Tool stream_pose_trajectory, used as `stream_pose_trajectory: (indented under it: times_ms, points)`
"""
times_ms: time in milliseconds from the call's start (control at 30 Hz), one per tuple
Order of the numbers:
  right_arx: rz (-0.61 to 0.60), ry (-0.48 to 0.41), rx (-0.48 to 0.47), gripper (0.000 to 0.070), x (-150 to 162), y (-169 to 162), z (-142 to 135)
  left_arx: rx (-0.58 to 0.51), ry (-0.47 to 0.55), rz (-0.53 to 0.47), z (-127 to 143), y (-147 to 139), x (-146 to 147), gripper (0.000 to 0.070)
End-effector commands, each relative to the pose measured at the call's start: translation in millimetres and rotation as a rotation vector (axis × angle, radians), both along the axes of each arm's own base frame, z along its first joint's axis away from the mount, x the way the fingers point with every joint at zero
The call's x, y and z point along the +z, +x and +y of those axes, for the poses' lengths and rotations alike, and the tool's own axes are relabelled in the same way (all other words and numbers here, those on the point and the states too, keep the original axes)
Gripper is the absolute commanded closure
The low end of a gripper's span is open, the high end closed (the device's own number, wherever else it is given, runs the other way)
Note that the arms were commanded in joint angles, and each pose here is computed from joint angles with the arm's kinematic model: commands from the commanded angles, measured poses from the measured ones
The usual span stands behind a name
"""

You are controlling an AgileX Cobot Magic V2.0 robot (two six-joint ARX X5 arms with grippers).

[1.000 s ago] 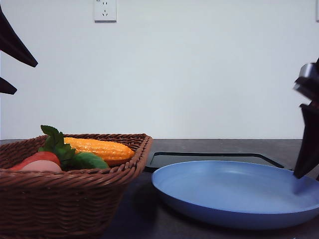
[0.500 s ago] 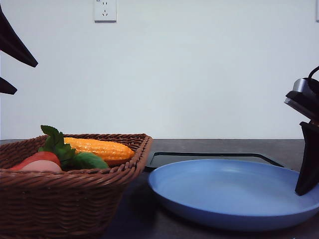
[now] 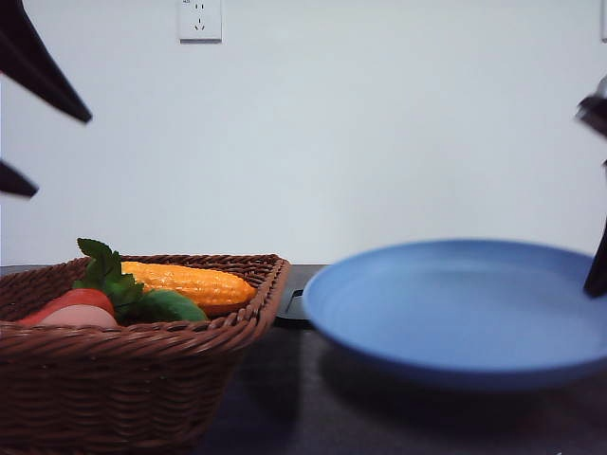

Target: Transfer egg from basket to plate and serve

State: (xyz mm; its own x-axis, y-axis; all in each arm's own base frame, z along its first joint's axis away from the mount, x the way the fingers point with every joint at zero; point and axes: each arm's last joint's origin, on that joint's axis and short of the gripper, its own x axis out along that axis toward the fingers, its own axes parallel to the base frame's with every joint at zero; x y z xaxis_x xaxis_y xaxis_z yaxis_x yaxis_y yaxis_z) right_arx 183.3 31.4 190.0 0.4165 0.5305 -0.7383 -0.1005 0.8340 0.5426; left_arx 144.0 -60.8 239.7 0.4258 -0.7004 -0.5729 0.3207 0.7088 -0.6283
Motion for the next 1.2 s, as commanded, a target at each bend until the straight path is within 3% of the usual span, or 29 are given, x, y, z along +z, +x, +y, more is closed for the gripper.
stream_pose_trajectory:
  times_ms: [0,267,600,933,1167]
  points:
    - [-0.032,0.009,-0.017,0.07,8.5,0.4,-2.4,0.006,0.054,0.011,-6.6,0.3,6.1,0.0291]
    - [-0.119,0.013,-0.088,0.07,24.4,-10.5,-15.6,-0.017,0.275,0.017,-42.3,1.2,10.6,0.0291]
    - [-0.132,0.013,-0.1,0.07,26.8,-12.6,-17.9,-0.05,0.482,0.079,-84.1,16.1,-15.5,0.0291]
    - [-0.133,0.013,-0.1,0.07,26.8,-12.6,-17.9,-0.081,0.565,0.164,-100.3,27.5,-45.6,0.0291]
    - [-0.133,0.013,-0.1,0.07,26.8,-12.6,-17.9,-0.086,0.58,0.18,-101.8,28.9,-50.6,0.0292]
